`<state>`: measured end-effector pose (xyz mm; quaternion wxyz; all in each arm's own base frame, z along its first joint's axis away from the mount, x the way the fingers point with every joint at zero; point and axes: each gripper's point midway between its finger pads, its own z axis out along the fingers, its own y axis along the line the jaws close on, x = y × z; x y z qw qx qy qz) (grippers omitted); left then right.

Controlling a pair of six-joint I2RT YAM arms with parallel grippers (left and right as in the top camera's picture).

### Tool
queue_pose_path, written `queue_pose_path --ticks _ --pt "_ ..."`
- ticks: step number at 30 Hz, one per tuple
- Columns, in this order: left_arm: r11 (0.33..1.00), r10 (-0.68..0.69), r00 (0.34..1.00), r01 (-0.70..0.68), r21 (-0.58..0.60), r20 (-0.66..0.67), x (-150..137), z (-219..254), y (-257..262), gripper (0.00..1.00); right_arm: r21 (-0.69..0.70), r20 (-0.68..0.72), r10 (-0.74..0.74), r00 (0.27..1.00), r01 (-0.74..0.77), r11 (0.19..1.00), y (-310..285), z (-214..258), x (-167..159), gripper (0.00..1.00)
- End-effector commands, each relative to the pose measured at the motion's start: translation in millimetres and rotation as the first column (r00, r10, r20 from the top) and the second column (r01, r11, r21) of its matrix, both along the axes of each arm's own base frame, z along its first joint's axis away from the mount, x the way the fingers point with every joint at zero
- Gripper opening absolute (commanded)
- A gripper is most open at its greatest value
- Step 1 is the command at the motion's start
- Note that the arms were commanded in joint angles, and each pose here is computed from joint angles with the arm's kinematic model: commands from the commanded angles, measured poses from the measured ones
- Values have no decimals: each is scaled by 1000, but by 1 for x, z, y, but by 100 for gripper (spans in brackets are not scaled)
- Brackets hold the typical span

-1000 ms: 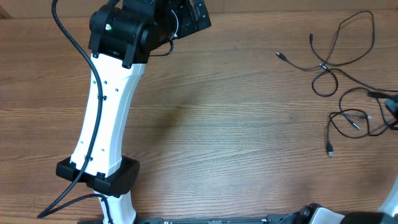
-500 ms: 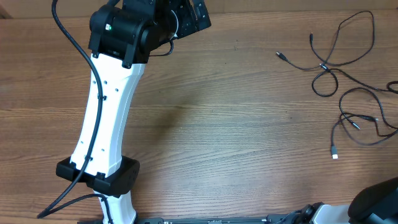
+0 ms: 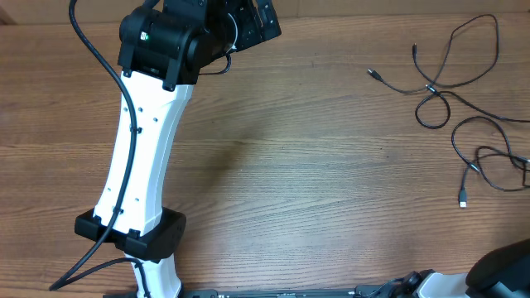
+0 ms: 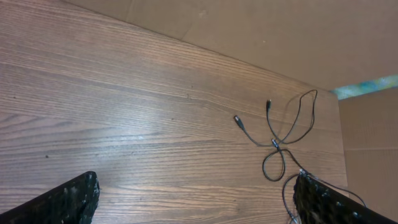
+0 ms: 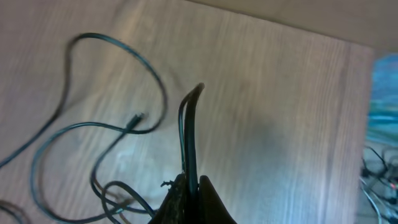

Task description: Untangle cables

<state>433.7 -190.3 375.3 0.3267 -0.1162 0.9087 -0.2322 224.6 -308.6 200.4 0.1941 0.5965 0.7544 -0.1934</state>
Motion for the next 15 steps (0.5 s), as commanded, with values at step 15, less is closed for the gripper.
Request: queue_pose_path --ticks 15 --pt "1000 -5 1000 5 23 0 5 -5 2 100 -25 62 -17 998 19 1000 -17 -31 3 4"
